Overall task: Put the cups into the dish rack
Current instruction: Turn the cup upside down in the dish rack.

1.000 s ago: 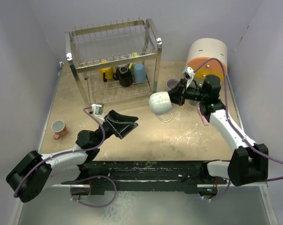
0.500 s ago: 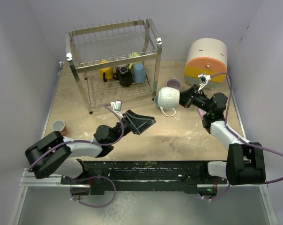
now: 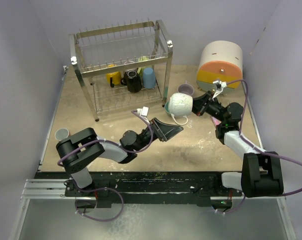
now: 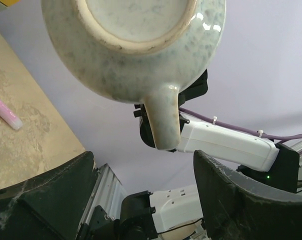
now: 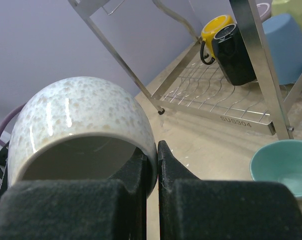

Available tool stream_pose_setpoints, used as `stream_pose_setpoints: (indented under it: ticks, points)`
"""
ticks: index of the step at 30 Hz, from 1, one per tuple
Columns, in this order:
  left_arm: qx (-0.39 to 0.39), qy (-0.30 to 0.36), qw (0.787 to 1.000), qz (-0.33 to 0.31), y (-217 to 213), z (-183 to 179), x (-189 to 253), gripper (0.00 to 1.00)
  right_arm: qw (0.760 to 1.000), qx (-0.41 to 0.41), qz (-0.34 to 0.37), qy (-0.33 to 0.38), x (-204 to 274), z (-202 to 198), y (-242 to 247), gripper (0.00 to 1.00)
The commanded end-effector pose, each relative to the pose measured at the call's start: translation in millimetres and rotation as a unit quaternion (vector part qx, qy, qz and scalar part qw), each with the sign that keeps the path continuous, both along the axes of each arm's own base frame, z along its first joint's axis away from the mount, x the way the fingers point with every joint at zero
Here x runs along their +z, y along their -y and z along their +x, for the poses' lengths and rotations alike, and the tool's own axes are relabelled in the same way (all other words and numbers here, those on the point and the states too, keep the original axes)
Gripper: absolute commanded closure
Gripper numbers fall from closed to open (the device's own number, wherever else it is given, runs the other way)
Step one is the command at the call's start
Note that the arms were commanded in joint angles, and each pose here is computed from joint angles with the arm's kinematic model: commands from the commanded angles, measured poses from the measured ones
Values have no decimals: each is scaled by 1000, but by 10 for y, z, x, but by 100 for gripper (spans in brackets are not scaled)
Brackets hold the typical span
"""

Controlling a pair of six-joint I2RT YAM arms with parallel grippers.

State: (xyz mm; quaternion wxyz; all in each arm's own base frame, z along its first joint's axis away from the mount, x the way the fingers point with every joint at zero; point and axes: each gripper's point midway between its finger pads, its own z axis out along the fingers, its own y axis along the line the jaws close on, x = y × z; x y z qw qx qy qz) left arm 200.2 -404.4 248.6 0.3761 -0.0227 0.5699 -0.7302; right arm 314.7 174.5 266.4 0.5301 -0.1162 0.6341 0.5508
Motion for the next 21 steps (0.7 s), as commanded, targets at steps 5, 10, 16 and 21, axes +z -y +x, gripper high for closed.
stream_pose_setpoints:
  ticks: [5, 10, 16, 21]
  points:
    - [8, 37, 995, -93, 42, 35, 545, 22, 996, 1, 5, 91, 394, -57, 7, 100]
    - [32, 32, 994, -95, 36, 131, 569, 26, 995, 2, 1, 96, 391, -65, 5, 100]
    - [40, 19, 994, -97, 86, 212, 615, 37, 994, 1, -7, 106, 377, -61, 5, 100]
    - [30, 11, 994, -103, 147, 225, 650, 49, 992, 6, -19, 121, 351, -78, -2, 100]
